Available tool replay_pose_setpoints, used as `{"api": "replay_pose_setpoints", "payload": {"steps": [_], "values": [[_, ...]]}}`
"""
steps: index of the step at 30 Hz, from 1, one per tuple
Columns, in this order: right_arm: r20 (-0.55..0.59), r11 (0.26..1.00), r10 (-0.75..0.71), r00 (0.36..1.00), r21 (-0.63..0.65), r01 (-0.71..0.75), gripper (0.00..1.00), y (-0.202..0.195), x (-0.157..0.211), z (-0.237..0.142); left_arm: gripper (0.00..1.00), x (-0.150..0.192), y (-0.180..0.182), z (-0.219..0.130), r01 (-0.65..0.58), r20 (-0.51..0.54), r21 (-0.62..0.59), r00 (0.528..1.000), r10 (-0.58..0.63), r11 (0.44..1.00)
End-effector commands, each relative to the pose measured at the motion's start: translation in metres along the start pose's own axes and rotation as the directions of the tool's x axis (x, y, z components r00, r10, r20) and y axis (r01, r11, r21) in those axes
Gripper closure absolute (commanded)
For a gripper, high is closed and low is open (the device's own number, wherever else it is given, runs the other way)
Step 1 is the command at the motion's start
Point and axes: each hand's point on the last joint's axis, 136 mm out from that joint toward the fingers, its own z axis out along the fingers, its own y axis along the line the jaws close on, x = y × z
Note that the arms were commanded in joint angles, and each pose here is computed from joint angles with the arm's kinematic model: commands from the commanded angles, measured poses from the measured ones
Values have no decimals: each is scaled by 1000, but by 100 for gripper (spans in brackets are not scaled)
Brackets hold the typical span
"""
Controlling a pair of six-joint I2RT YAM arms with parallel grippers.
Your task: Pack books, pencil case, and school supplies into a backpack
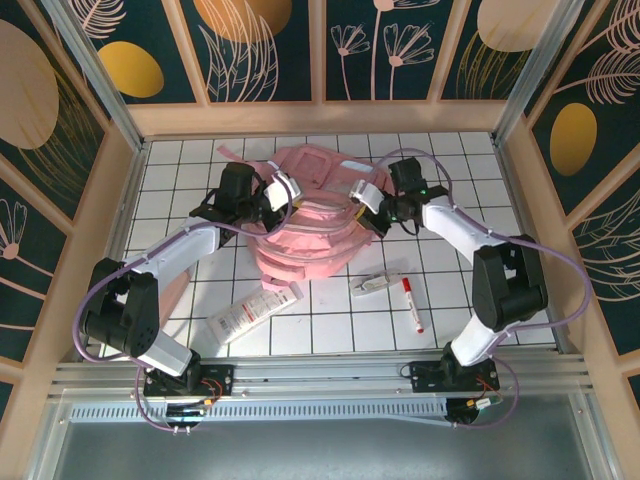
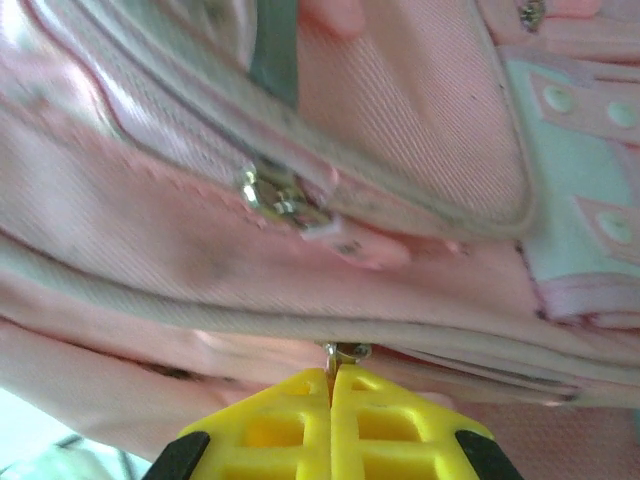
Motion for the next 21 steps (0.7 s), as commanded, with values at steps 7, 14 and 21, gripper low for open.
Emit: {"api": "replay_pose_setpoints", "payload": {"steps": [7,14,21], "values": [[98,871,396,913,-354,-340,100,78,-66,1,100,-33,8,-3,26,135,-19,991,-23,999],[116,835,436,893,-422,-353,100,102,-88,14,100,-28,14,-2,48,120,-55,992,-41,997],[75,785,492,867,-469,-405,100,112,-100,18,100,-27,15,0,80,131,-59,989,-72,995]]}}
